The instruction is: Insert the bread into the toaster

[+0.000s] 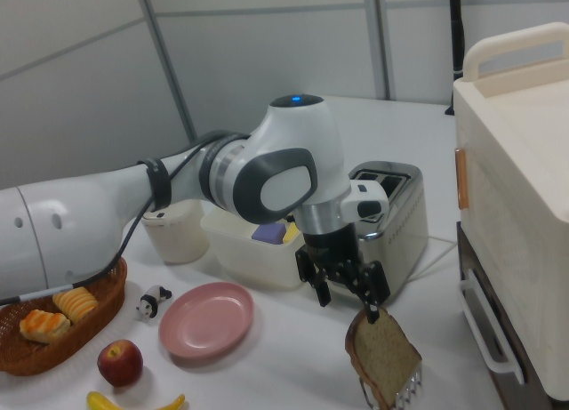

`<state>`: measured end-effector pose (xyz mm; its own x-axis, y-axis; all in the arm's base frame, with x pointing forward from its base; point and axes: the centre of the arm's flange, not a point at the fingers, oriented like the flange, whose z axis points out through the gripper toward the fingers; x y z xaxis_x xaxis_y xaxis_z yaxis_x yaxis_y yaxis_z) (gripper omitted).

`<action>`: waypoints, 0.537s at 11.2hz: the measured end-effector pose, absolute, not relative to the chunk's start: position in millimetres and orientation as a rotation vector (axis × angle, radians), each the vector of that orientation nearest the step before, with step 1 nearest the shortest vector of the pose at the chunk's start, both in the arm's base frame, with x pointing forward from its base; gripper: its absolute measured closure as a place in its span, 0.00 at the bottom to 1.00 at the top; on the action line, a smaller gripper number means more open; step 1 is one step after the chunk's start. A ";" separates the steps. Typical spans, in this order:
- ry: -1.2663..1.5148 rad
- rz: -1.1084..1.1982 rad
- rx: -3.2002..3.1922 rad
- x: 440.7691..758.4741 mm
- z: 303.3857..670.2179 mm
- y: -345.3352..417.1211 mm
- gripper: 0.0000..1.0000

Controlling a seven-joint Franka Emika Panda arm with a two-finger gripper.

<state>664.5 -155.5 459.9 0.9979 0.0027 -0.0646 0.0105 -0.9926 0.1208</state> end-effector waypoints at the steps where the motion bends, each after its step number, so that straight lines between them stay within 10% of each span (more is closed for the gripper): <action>1: 0.001 -0.101 3.017 667.3 451.6 -154.8 0.04; 3: 0.000 -0.102 3.013 672.3 438.7 -153.5 0.16; 6: 0.000 -0.102 3.012 673.7 435.1 -153.6 0.63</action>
